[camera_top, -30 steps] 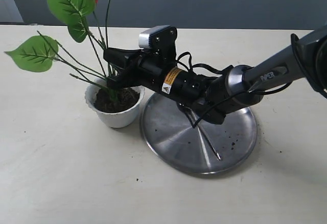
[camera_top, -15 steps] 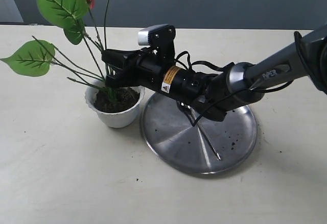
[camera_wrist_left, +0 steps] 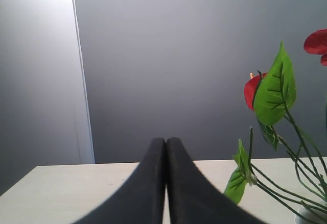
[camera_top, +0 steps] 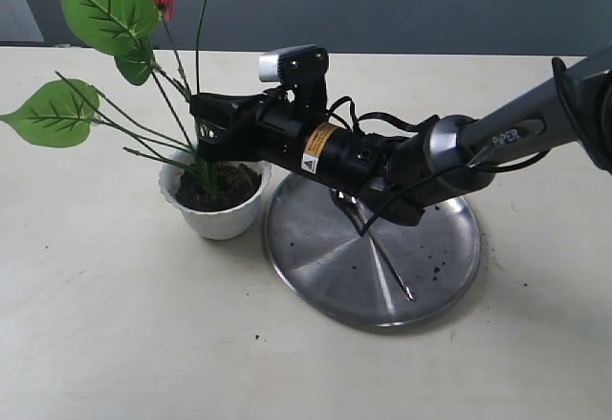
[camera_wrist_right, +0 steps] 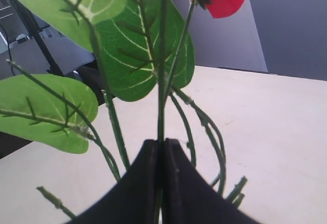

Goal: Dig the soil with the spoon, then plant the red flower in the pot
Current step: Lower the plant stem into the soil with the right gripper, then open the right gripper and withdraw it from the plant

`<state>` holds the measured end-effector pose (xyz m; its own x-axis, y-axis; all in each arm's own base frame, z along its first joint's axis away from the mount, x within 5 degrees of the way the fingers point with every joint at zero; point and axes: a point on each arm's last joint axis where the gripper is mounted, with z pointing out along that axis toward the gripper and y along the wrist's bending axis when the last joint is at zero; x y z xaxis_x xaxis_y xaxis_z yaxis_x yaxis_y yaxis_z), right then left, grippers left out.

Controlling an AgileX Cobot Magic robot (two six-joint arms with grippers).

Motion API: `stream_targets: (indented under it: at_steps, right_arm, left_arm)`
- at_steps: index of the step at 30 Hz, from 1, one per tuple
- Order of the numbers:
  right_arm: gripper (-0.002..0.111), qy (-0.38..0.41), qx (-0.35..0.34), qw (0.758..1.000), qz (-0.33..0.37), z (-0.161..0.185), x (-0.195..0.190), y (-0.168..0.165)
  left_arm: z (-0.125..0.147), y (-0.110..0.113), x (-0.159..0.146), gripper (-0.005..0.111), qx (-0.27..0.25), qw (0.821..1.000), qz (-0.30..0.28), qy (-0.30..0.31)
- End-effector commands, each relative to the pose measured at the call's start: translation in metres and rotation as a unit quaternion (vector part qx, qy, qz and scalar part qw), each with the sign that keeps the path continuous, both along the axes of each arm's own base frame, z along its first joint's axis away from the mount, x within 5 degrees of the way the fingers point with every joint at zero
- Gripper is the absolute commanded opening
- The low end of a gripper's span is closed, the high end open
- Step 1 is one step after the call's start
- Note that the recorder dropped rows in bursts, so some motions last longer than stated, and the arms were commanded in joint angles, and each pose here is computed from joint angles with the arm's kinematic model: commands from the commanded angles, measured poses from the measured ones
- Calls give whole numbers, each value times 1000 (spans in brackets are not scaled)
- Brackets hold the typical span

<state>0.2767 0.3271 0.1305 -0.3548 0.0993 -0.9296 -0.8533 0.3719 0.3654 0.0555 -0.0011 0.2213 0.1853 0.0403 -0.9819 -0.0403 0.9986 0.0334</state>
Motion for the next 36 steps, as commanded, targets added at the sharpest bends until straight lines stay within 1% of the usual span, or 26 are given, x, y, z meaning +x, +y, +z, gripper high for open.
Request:
stream_targets:
  at_steps: [1, 5, 6, 9, 10, 12, 13, 18, 24, 27, 30, 36]
  right_arm:
    - [-1, 10, -75, 997, 22, -13, -6, -1]
    - [-1, 4, -90, 996, 24, -8, -7, -2]
    - [1, 5, -92, 995, 24, -8, -6, -2]
    - [14, 3, -90, 996, 23, -6, -6, -2]
    - [22, 5, -92, 995, 23, -6, -6, -2]
    - [30, 13, -93, 995, 21, -7, -6, -2]
    - [32, 14, -92, 995, 21, -7, -6, -2]
    - [31, 15, -91, 995, 38, -7, -9, -1]
    - [31, 27, -87, 995, 36, -6, -9, -1]
    - [31, 27, -93, 995, 32, 1, -11, -4]
    - [31, 27, -115, 993, 17, 11, -12, -9]
    - [31, 13, -149, 989, -11, 42, -17, -23]
  left_arm:
    - [2, -1, -1, 0, -6, 1000, -8, -8]
    - [2, -1, -1, 0, -6, 1000, -8, -8]
    - [2, -1, -1, 0, -6, 1000, -8, -8]
    - [2, -1, -1, 0, -6, 1000, -8, -8]
    - [2, -1, -1, 0, -6, 1000, -8, -8]
    - [2, -1, -1, 0, -6, 1000, -8, -8]
    - [2, -1, -1, 0, -6, 1000, -8, -8]
    - [2, -1, -1, 0, -6, 1000, -8, -8]
    - [2, -1, -1, 0, -6, 1000, -8, -8]
    - [2, -1, -1, 0, -6, 1000, -8, -8]
    - [2, -1, -1, 0, -6, 1000, -8, -8]
    - [2, -1, -1, 0, -6, 1000, -8, -8]
